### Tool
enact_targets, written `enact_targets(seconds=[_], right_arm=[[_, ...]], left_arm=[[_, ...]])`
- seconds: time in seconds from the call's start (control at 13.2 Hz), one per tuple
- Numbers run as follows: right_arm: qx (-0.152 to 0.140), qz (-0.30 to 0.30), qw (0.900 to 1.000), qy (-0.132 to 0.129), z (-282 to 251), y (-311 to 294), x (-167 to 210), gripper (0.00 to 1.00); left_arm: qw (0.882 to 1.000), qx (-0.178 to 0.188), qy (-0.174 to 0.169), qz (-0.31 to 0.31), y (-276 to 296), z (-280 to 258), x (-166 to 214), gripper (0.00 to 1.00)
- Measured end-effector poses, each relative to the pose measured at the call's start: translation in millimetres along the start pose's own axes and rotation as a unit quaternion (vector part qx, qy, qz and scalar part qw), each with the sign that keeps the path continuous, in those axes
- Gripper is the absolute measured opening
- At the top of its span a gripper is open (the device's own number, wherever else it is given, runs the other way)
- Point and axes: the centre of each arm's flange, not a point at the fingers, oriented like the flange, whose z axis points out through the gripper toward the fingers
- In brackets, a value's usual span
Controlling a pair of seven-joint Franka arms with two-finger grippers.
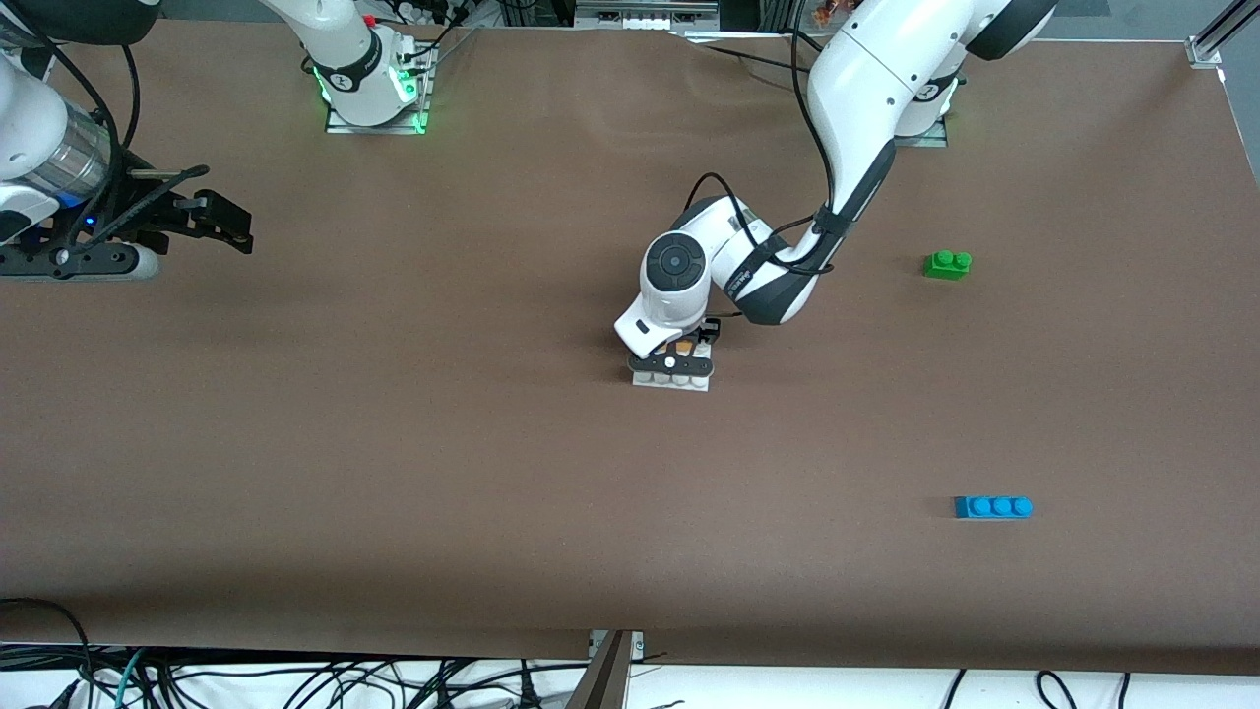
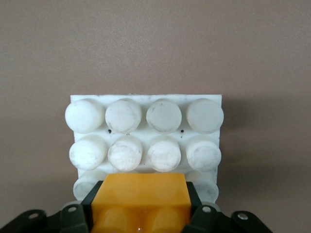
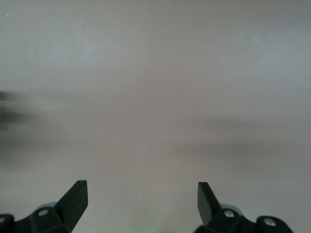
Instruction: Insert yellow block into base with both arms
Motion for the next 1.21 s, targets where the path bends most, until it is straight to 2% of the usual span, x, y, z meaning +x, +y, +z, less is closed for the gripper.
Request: enact_targets(seconds=[0.3, 0.6, 1.21], right_arm=[[0.0, 0.0, 1.0, 0.0, 0.0, 0.0, 0.0, 1.0], [0.0, 0.0, 1.0, 0.0, 0.1, 0.0, 0.0, 1.0], [0.0, 0.0, 1.0, 0.0, -0.1, -0.1, 0.1, 1.0]], left_arm=[[1.0, -0.003, -0.003, -0.001, -1.3, 0.5, 1.1, 0.68], [0.999, -0.032, -0.026, -0.013, -12.6, 0.8, 9.6, 0.68], [0.999, -0.031, -0.027, -0.007, -12.0, 1.0, 9.0, 0.68]])
